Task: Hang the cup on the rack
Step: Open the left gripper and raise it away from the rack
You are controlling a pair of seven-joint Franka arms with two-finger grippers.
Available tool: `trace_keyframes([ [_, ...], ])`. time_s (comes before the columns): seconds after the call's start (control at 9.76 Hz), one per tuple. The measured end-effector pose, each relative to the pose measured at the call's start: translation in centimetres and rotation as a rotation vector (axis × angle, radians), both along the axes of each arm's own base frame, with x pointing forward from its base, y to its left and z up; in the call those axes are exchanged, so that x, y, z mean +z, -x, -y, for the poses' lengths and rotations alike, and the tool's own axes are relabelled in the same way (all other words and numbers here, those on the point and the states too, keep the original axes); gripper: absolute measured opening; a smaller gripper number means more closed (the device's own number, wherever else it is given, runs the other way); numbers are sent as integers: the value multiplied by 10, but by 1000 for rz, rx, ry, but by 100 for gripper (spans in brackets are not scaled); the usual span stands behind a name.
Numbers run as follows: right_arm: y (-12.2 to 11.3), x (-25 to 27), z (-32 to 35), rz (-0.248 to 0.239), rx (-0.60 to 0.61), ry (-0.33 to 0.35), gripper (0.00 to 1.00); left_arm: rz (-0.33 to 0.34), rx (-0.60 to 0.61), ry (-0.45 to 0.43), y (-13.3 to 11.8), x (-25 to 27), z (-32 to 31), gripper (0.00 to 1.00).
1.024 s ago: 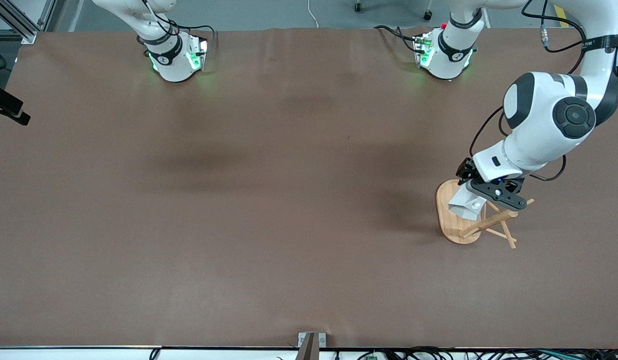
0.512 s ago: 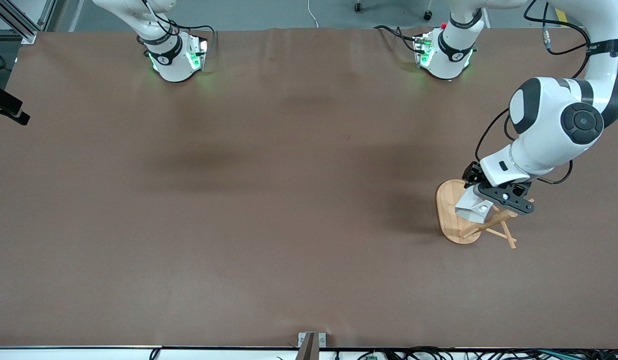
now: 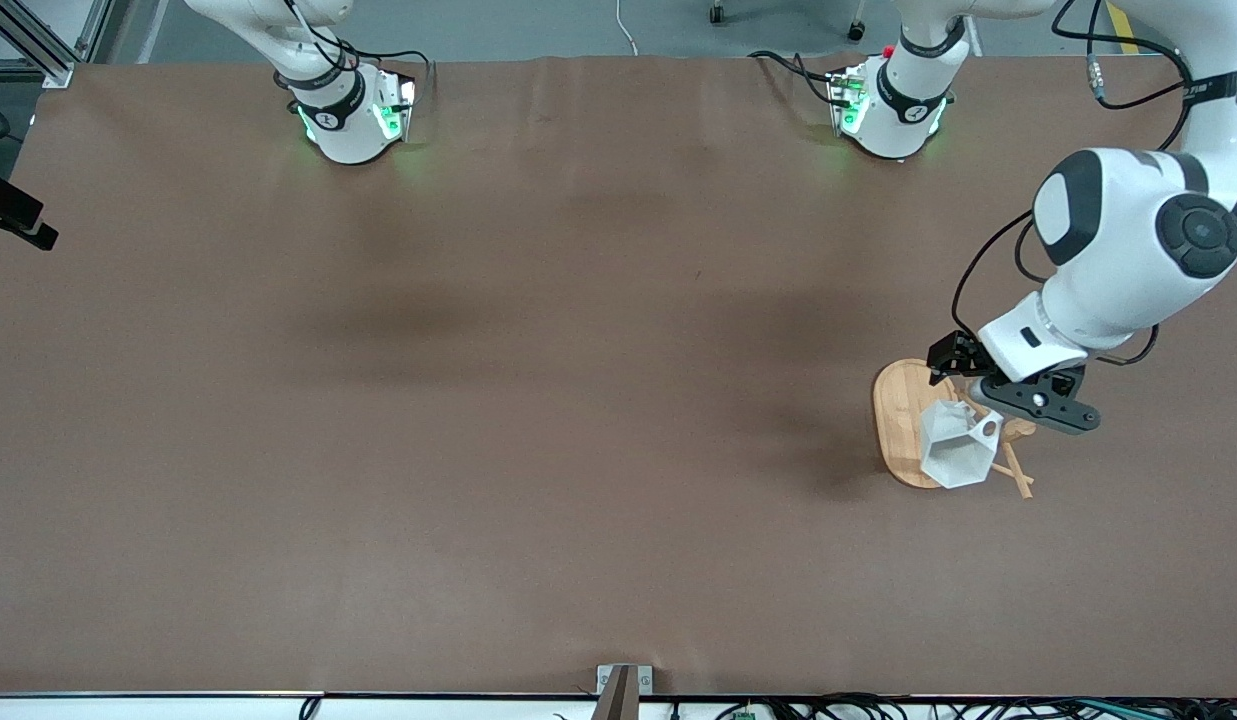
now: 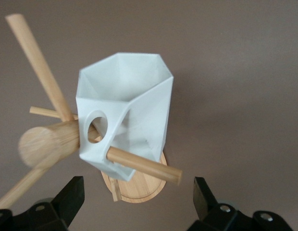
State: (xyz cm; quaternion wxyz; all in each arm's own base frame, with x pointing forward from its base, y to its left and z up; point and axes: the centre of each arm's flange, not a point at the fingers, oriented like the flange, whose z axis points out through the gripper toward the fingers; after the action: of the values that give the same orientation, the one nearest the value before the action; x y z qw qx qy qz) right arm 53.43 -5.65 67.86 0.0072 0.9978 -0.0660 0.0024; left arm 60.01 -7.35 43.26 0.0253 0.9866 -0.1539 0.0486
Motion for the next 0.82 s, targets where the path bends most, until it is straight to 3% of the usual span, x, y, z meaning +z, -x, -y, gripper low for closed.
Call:
trace_keyframes([
  [0.31,0,0,1,-1,-2,0,100,-45,145,8,27,95,-8,100],
  [0.51,0,0,2,-1,-3,0,100,-69,228,-32,45,160,-12,100],
  [0.82,0,0,3,-1,-3,0,100,-53,211,-73,57,215,6,100],
])
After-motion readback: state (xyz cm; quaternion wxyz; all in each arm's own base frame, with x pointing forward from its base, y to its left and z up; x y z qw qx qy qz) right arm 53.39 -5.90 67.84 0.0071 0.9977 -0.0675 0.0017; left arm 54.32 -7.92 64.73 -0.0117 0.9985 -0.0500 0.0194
